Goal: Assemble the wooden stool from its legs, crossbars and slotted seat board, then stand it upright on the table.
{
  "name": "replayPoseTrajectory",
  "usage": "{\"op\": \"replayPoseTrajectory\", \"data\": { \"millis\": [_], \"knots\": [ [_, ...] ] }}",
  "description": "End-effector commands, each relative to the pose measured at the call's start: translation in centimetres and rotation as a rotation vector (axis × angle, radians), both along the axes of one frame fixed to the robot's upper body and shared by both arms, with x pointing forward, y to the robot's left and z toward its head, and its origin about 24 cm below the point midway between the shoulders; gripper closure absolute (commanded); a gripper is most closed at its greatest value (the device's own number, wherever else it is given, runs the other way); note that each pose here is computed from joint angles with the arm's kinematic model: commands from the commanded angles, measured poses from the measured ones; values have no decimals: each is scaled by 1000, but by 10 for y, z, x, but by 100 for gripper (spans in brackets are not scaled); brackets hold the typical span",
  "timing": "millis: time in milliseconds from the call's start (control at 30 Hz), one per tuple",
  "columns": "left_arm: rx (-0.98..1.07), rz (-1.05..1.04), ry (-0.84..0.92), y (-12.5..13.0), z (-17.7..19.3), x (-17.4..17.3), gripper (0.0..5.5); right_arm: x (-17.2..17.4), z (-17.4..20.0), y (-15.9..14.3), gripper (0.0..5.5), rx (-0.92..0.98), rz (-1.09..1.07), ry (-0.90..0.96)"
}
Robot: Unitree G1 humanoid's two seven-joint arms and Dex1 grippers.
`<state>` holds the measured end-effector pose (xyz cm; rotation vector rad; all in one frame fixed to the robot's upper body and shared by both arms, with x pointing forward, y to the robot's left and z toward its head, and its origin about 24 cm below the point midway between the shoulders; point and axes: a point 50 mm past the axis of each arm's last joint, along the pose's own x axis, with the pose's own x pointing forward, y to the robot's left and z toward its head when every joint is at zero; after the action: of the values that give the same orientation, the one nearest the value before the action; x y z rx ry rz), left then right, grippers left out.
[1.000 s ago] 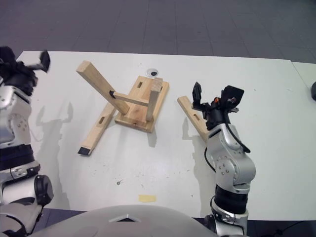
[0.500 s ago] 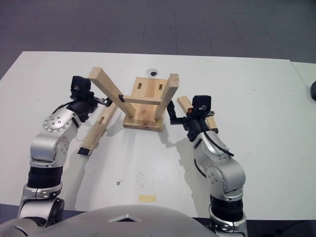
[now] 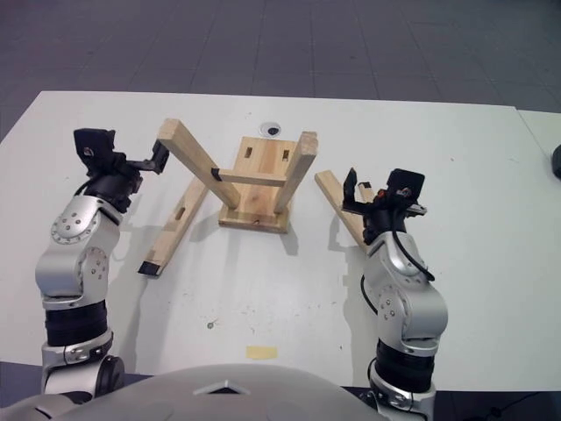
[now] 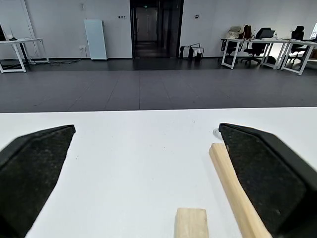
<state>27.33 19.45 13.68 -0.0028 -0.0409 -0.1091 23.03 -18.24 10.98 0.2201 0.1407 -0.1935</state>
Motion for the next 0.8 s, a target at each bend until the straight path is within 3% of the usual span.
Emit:
{"op": "replayPoseTrajectory", "data": {
  "millis": [33, 100, 200, 400, 700, 800],
  "knots": [
    [-6, -234, 39, -51, -4, -7, 10, 6, 18, 55, 12, 100, 295, -72],
    [-14, -328, 79, -71, -11, -15, 10, 4, 26, 74, 12, 67, 433, -107],
    [-25, -336, 137, -76, -24, -21, 10, 7, 26, 72, 12, 69, 426, -104],
    [-22, -222, 234, -54, -51, -18, 10, 2, 13, 61, 12, 55, 385, -40],
    [17, -158, 139, -35, -29, -4, 10, 10, 11, 35, 12, -10, 261, -42],
    [33, -99, 99, -22, -19, -2, 10, 7, 17, 49, 12, -3, 428, -79]
  ]
}}
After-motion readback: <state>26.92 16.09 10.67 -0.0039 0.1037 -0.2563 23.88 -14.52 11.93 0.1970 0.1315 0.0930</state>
